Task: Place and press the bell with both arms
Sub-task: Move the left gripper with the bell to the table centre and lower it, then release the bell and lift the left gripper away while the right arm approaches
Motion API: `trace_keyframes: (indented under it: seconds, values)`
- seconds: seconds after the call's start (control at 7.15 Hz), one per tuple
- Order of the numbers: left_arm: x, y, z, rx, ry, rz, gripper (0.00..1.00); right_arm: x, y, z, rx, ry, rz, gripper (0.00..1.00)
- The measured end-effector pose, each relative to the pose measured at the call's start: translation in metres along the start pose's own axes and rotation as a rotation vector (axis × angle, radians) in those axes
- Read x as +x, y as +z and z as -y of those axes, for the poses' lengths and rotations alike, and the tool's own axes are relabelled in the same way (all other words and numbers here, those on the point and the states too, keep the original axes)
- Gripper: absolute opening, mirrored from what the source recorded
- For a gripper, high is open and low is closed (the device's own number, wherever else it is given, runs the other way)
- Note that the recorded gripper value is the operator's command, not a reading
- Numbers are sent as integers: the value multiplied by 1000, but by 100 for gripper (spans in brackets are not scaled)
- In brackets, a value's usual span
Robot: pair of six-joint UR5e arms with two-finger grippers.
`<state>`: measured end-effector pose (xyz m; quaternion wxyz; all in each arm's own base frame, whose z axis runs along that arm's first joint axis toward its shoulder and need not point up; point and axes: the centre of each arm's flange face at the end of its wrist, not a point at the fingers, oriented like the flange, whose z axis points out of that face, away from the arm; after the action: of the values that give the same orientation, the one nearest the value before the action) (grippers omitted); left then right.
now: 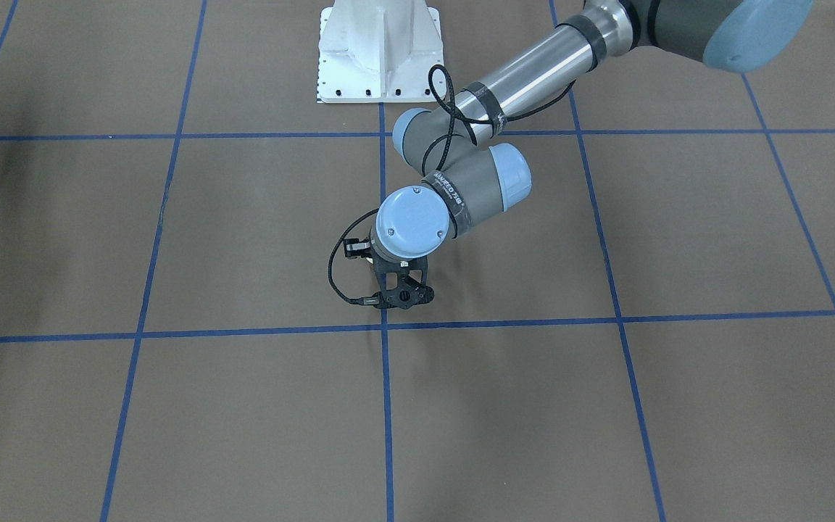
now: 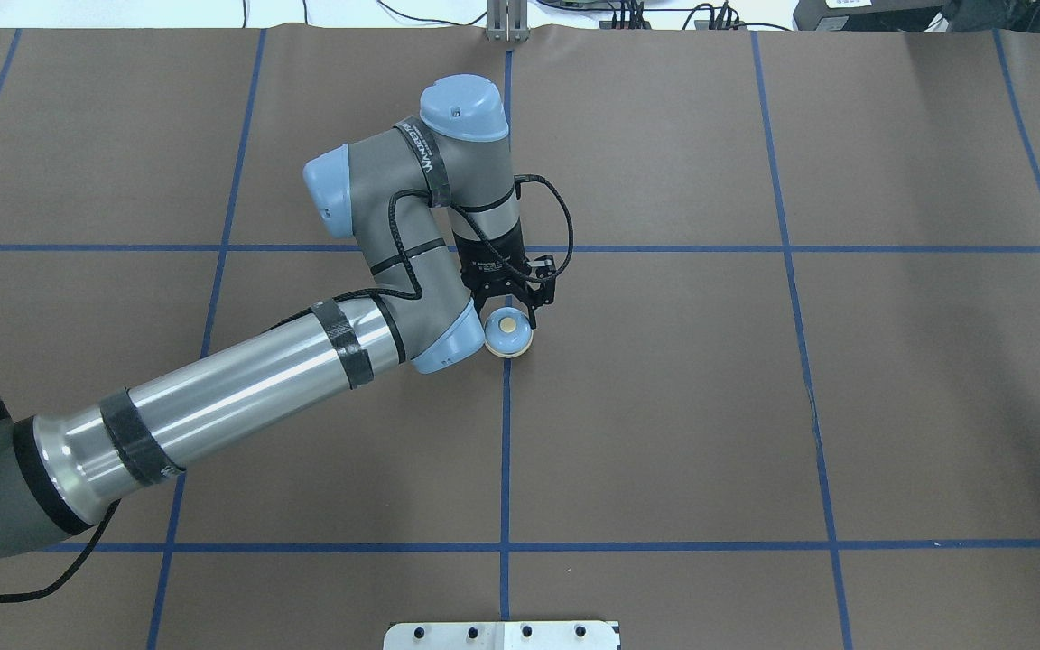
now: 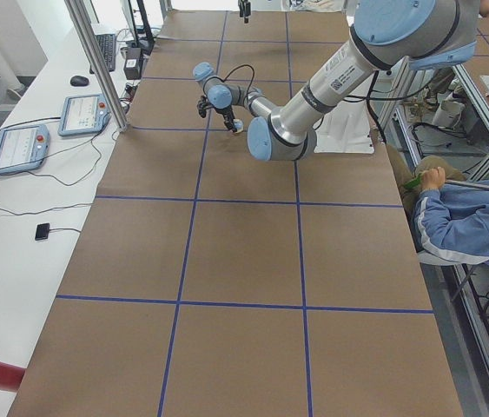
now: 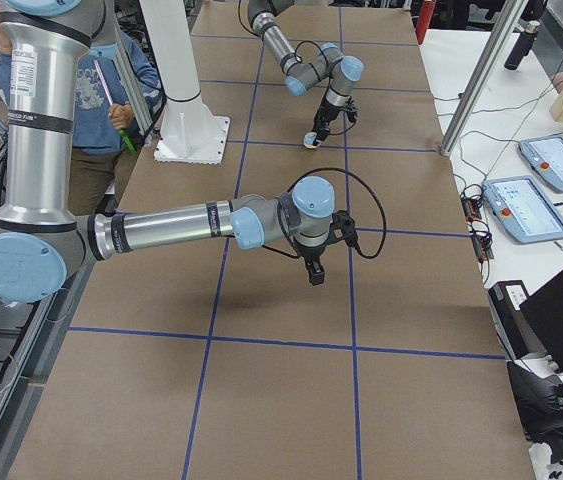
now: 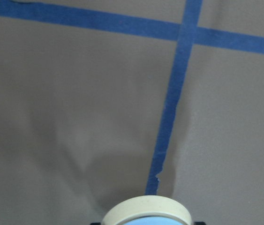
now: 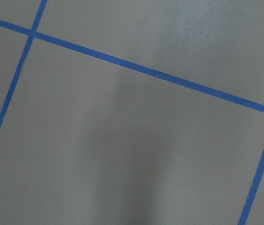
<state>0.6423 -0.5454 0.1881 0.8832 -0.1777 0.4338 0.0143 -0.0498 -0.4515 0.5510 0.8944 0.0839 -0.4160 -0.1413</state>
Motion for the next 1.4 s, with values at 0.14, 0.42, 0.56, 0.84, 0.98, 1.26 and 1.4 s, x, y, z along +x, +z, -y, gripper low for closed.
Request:
trace_keyframes:
  seconds: [0.14,0.42,0.56,0.84,0.98,1.26,1.4]
  values:
    - [1,4,-1,6,2,5,78,-5,3,3,-4,1,4,100]
    - [1,7,-1,22,5,15,99,-37,10,33,-1,29,10,100]
    - [2,5,-1,30,5,15,99,-62,15,55,6,44,5,100]
    - [-3,-26,8,56,-32,-18,99,-157,33,114,41,108,-8,100]
    - [-17,-54,11,60,-44,-55,99,-224,48,139,66,150,-8,100]
    - [-107,-101,5,79,-55,-128,98,-361,84,155,99,275,21,74]
    - [-171,-118,-7,104,-59,-148,95,-424,102,157,122,333,31,35]
